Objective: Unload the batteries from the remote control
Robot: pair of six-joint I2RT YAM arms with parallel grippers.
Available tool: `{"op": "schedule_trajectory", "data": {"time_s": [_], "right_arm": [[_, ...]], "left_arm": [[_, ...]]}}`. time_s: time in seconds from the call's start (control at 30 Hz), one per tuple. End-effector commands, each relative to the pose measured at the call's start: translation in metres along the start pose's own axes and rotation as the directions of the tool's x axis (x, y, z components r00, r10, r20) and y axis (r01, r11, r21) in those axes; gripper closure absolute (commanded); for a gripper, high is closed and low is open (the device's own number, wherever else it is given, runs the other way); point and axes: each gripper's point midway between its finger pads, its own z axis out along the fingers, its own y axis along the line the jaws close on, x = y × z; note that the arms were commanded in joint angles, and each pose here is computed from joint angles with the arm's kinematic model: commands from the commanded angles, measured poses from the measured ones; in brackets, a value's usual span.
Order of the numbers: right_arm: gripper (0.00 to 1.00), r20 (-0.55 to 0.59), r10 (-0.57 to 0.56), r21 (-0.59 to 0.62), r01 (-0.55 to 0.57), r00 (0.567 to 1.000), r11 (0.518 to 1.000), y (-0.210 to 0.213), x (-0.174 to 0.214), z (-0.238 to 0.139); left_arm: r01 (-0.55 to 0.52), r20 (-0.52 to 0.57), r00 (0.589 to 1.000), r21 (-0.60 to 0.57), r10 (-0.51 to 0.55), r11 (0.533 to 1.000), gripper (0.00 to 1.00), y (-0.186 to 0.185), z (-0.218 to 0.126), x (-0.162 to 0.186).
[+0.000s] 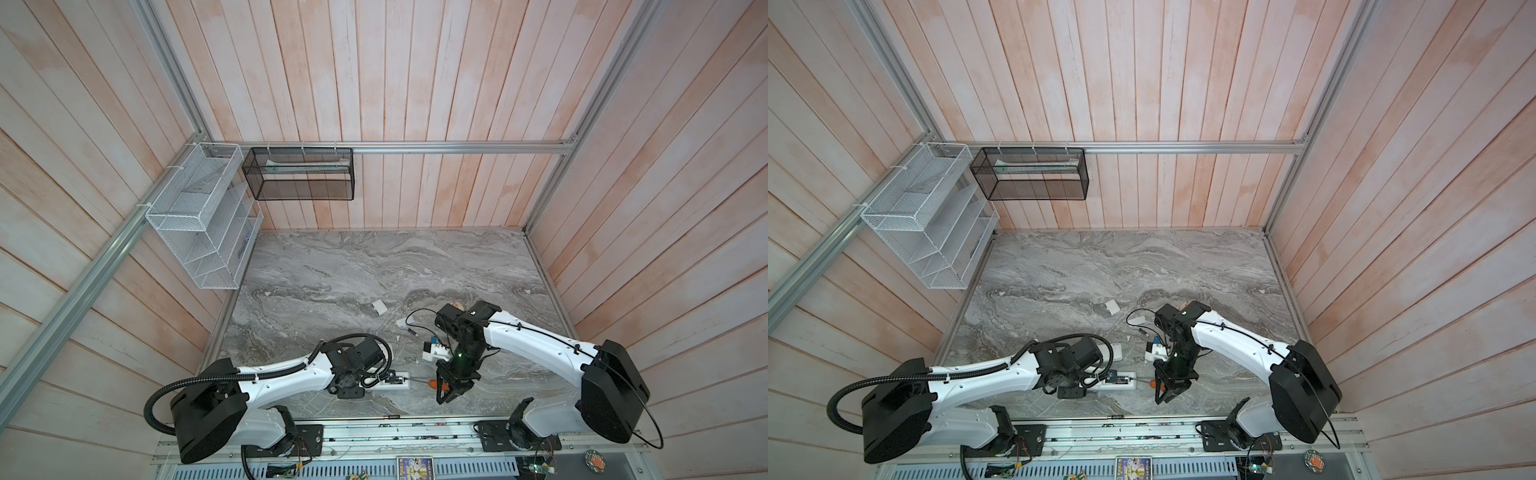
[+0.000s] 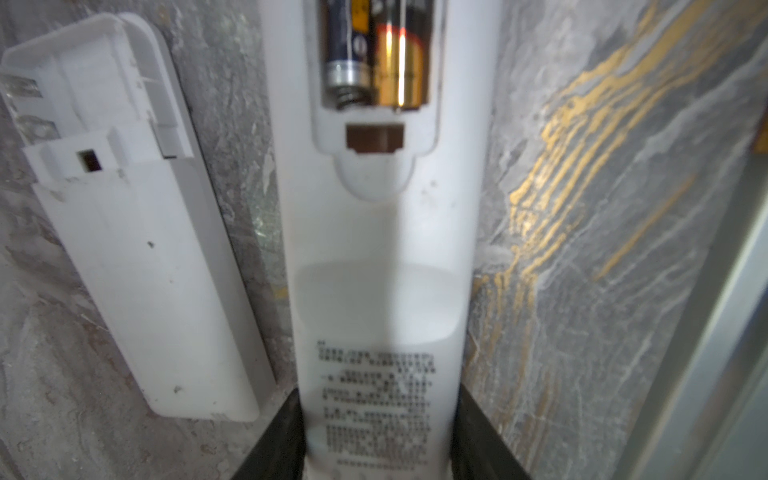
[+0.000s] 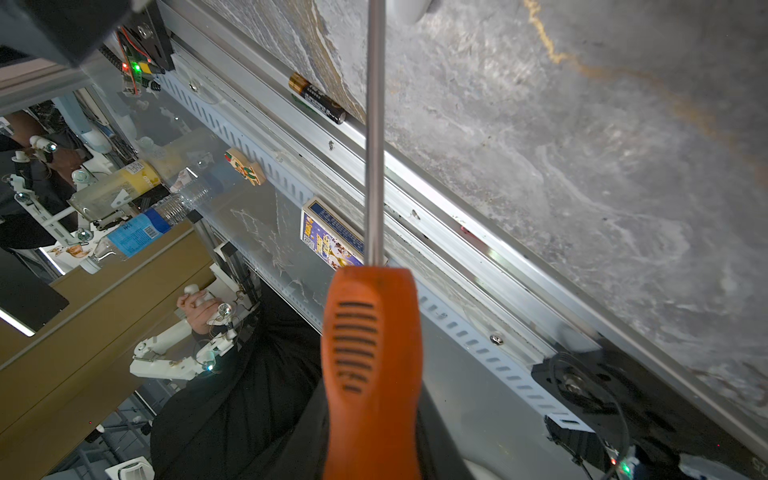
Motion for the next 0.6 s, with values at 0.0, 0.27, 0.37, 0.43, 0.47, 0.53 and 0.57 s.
{"op": "schedule_trajectory", "data": {"time_s": [0.0, 0.27, 0.37, 0.43, 0.47, 0.53, 0.57], "right_arm": [[1.00, -0.001, 0.005, 0.001, -0.005, 1.000, 1.000, 0.0005, -0.0029, -0.0011], [1.00, -0.018, 0.006, -0.012, -0.006, 1.000, 1.000, 0.0016, 0.0001, 0.0027], [1.00, -0.023, 0.009, -0.017, -0.009, 1.000, 1.000, 0.0014, 0.0004, 0.0037], [1.00, -0.030, 0.008, -0.021, -0.009, 1.000, 1.000, 0.0020, 0.0016, 0.0052], [1.00, -0.034, 0.008, -0.023, -0.008, 0.999, 1.000, 0.0023, 0.0021, 0.0059], [1.00, -0.037, 0.007, -0.032, -0.008, 0.999, 0.999, 0.0036, 0.0018, 0.0071], [1.00, -0.039, 0.006, -0.034, -0.007, 0.999, 0.999, 0.0036, 0.0018, 0.0078]], "left_arm": [[-0.018, 0.027, 0.999, -0.026, 0.019, 1.000, 0.99, 0.0033, -0.0034, -0.0052], [-0.022, 0.029, 0.999, -0.047, 0.023, 0.999, 0.99, 0.0071, -0.0054, -0.0064], [-0.024, 0.030, 0.999, -0.054, 0.025, 0.998, 0.99, 0.0072, -0.0065, -0.0059], [-0.027, 0.037, 0.999, -0.061, 0.029, 0.998, 0.99, 0.0080, -0.0078, -0.0066], [-0.026, 0.038, 0.999, -0.061, 0.028, 0.998, 0.99, 0.0080, -0.0081, -0.0065], [-0.030, 0.043, 0.999, -0.065, 0.033, 0.997, 1.00, 0.0083, -0.0094, -0.0074], [-0.031, 0.046, 0.998, -0.067, 0.034, 0.997, 1.00, 0.0082, -0.0096, -0.0080]]}}
